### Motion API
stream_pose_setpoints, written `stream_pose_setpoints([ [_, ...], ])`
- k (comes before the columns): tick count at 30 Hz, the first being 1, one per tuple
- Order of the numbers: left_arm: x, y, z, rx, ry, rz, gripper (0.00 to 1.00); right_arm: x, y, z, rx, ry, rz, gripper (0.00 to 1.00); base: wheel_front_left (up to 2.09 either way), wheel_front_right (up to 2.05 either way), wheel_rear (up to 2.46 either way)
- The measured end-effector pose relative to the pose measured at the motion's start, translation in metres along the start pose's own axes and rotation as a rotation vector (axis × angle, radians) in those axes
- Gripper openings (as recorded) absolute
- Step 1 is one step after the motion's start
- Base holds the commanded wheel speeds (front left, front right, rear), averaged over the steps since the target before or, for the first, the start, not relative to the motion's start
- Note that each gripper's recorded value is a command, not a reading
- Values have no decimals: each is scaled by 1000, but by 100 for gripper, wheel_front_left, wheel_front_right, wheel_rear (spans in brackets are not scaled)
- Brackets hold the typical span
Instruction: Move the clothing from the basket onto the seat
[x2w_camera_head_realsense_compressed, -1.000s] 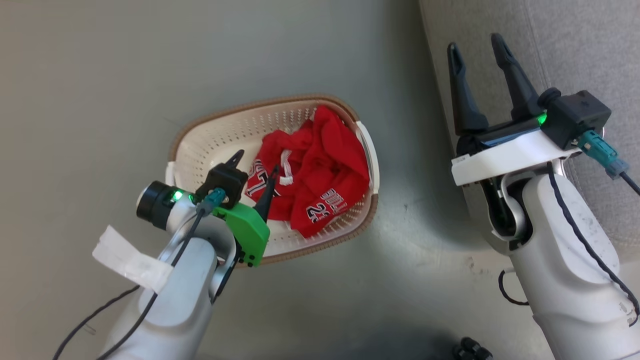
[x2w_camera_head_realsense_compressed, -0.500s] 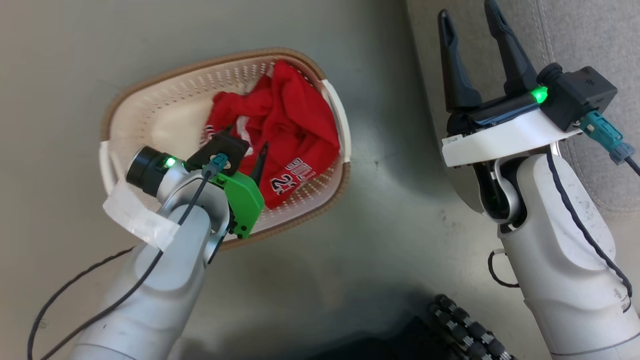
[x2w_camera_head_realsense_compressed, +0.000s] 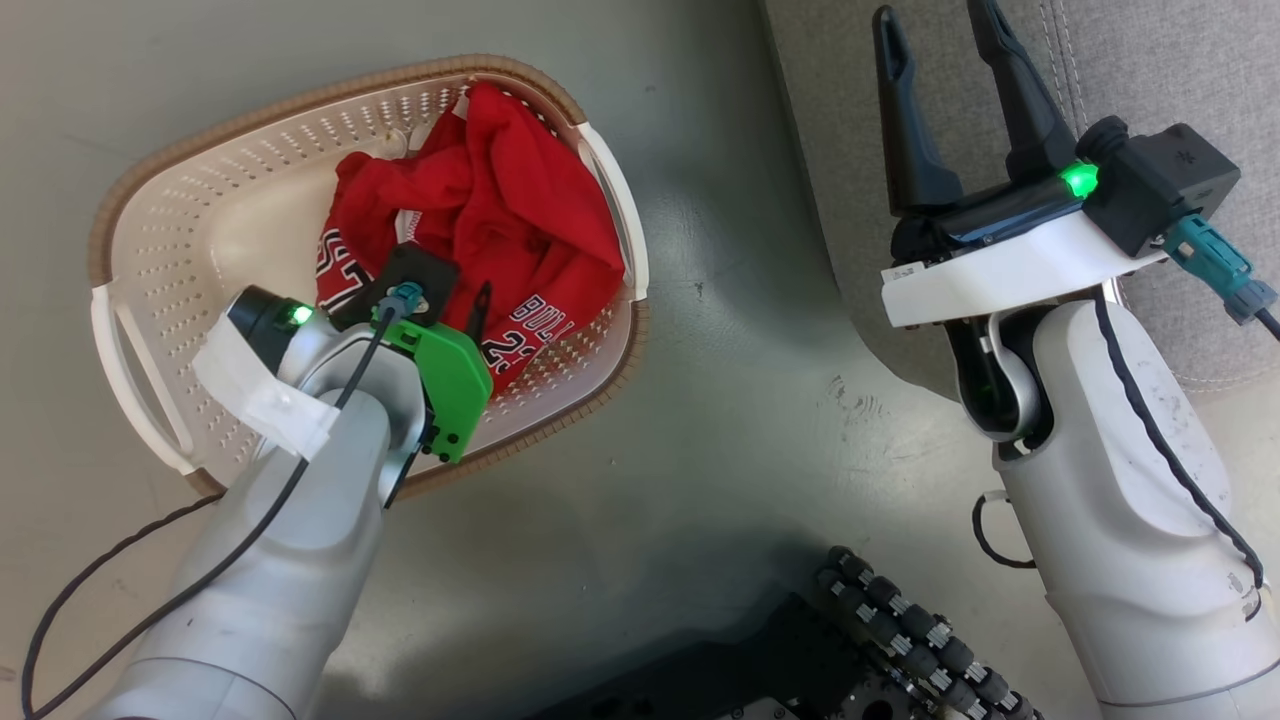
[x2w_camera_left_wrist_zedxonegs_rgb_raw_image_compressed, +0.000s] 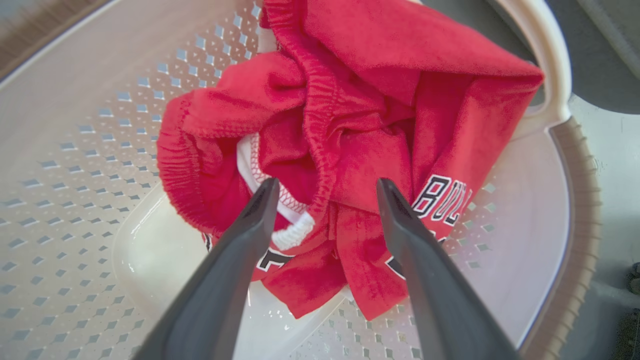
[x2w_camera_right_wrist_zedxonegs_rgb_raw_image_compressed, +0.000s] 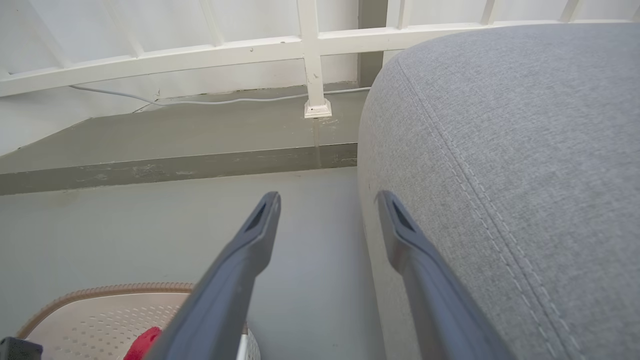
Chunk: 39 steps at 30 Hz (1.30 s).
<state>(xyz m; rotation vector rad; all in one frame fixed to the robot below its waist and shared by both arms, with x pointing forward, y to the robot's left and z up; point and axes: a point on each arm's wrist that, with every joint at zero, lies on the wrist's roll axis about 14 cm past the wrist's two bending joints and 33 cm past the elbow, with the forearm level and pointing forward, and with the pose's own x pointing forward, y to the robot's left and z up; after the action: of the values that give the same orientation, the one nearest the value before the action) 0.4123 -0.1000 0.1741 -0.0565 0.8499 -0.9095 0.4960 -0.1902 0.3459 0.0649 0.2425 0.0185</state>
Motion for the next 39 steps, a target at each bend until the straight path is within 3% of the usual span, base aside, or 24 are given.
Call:
stream_pose_setpoints([
  [7, 2, 12, -18, -6, 74, 40, 100, 1, 2, 4, 2, -16, 10, 100, 0, 0, 0],
  [8, 2, 14, -21, -8, 87, 48, 45, 1, 2, 4, 2, -16, 10, 100, 0, 0, 0],
  [9, 3, 16, -22, -7, 94, 59, 9, 1, 2, 4, 2, -16, 11, 100, 0, 0, 0],
  [10, 3, 18, -23, -5, 102, 63, 0, 1, 3, 4, 2, -16, 13, 100, 0, 0, 0],
  [27, -3, 27, -27, 37, 148, 78, 0, 2, 3, 11, 20, -37, 8, 100, 0, 0, 0],
  [39, -29, 24, 42, 14, -91, 77, 0, 2, 20, 26, 5, -64, 58, 100, 0, 0, 0],
])
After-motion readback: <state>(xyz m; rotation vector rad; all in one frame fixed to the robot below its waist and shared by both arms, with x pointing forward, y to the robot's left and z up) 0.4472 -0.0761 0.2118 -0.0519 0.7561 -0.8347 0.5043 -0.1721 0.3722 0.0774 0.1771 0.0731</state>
